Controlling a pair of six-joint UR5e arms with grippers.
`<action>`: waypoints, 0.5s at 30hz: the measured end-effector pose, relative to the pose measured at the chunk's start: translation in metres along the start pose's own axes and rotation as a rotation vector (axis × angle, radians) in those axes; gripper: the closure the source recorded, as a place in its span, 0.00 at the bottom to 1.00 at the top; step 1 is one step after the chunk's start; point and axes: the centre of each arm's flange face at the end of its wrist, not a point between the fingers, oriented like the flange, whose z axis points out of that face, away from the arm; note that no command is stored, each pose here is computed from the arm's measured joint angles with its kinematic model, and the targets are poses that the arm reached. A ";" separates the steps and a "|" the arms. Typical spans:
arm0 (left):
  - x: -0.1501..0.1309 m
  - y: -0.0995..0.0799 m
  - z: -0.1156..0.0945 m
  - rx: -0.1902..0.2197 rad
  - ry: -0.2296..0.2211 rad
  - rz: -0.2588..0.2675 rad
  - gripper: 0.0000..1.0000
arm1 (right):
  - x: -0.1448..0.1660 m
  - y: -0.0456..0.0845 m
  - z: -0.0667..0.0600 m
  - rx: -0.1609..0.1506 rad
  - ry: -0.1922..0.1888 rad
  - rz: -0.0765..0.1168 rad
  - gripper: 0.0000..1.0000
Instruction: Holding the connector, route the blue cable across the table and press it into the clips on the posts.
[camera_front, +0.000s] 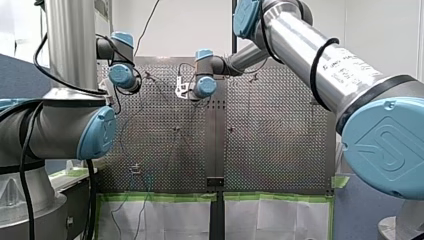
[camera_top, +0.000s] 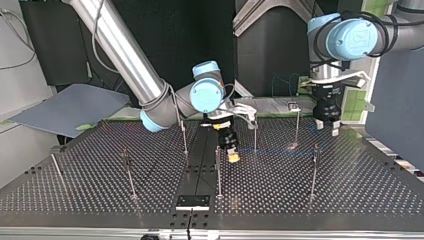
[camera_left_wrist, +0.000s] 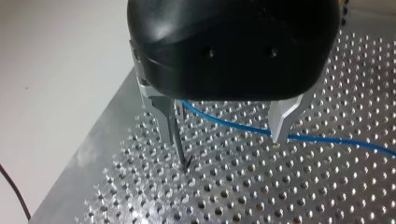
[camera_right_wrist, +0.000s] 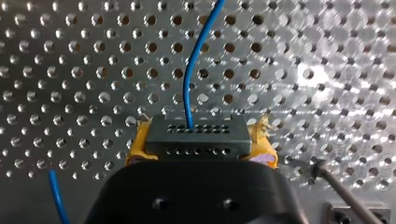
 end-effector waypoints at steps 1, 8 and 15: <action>0.000 -0.001 -0.005 0.011 0.003 0.001 0.00 | 0.000 0.001 0.000 -0.002 -0.001 0.000 1.00; 0.001 -0.013 -0.026 0.054 0.039 0.045 0.00 | -0.002 0.010 0.003 -0.014 -0.004 0.000 1.00; -0.004 -0.031 -0.034 0.098 0.024 0.100 0.00 | -0.002 0.014 0.004 -0.019 -0.001 0.001 1.00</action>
